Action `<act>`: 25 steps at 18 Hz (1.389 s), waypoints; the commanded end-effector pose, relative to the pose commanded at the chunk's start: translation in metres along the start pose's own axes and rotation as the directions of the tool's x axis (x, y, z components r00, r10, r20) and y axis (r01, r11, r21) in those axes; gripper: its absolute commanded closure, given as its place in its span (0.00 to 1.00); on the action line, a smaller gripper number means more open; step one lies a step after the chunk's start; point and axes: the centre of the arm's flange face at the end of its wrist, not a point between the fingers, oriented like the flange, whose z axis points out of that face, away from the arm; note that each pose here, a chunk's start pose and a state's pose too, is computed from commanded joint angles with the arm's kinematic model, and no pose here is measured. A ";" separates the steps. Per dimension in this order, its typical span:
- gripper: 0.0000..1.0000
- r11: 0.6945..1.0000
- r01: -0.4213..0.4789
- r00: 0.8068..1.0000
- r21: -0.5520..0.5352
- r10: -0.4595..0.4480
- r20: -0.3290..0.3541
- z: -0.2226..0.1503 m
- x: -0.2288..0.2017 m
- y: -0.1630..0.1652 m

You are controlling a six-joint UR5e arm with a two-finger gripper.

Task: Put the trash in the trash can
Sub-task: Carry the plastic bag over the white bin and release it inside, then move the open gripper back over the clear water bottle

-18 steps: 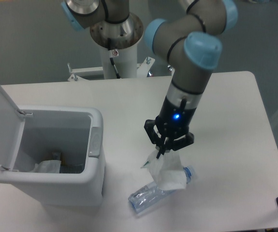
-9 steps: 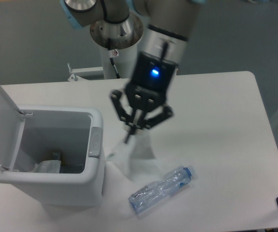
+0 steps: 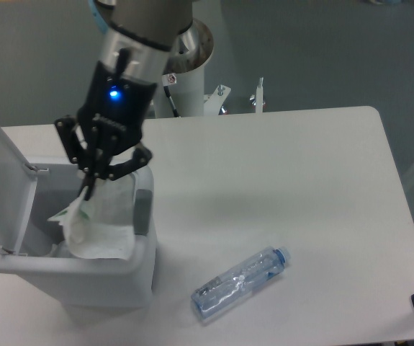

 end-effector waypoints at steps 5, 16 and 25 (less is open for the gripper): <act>0.00 1.000 0.008 1.000 0.002 -0.008 0.027 -0.007 0.001 0.000; 0.00 0.996 0.068 0.973 0.064 -0.081 0.218 -0.026 -0.171 -0.005; 0.00 1.000 0.031 0.975 -0.007 -0.029 0.220 0.085 -0.288 0.044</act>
